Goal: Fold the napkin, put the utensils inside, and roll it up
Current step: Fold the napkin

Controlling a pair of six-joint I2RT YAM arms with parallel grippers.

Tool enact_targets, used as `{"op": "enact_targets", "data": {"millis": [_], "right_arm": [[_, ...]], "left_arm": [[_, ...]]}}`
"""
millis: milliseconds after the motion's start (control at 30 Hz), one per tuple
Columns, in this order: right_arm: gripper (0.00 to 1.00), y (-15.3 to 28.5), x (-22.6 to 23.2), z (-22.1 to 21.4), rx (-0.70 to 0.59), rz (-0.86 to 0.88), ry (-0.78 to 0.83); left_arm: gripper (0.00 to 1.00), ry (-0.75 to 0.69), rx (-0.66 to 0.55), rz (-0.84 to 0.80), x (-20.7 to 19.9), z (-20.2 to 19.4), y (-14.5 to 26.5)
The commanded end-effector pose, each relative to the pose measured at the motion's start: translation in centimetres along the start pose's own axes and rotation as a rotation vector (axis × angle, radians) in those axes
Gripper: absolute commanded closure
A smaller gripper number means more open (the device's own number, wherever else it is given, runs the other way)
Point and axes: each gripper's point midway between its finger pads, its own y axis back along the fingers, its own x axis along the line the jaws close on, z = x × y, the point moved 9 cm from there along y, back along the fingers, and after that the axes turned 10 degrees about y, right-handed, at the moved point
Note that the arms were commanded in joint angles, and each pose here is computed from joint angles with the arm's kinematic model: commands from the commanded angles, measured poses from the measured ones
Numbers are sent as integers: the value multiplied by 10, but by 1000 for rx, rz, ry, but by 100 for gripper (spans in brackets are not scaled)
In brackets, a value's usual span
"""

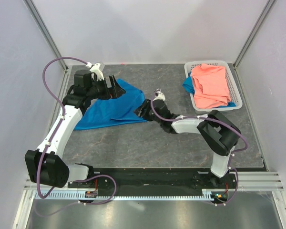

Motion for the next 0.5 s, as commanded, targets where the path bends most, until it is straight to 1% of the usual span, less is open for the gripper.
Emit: {"op": "enact_targets", "data": {"millis": [0, 33, 67, 200, 367, 467], "right_arm": [[46, 8, -40, 31, 40, -16, 32], [48, 8, -47, 34, 53, -21, 41], [48, 6, -51, 33, 96, -16, 49], [52, -1, -72, 44, 167, -12, 98], [54, -15, -82, 46, 240, 44, 135], [56, -22, -84, 40, 286, 71, 128]], "left_arm": [[2, -1, -46, -3, -2, 6, 3], [2, -2, -48, -4, -2, 6, 3], [2, -1, -47, 0, -2, 6, 2], [2, -2, -46, 11, 0, 6, 1], [2, 0, -36, 23, 4, 4, -3], [2, 3, -32, 27, 5, 3, -4]]}}
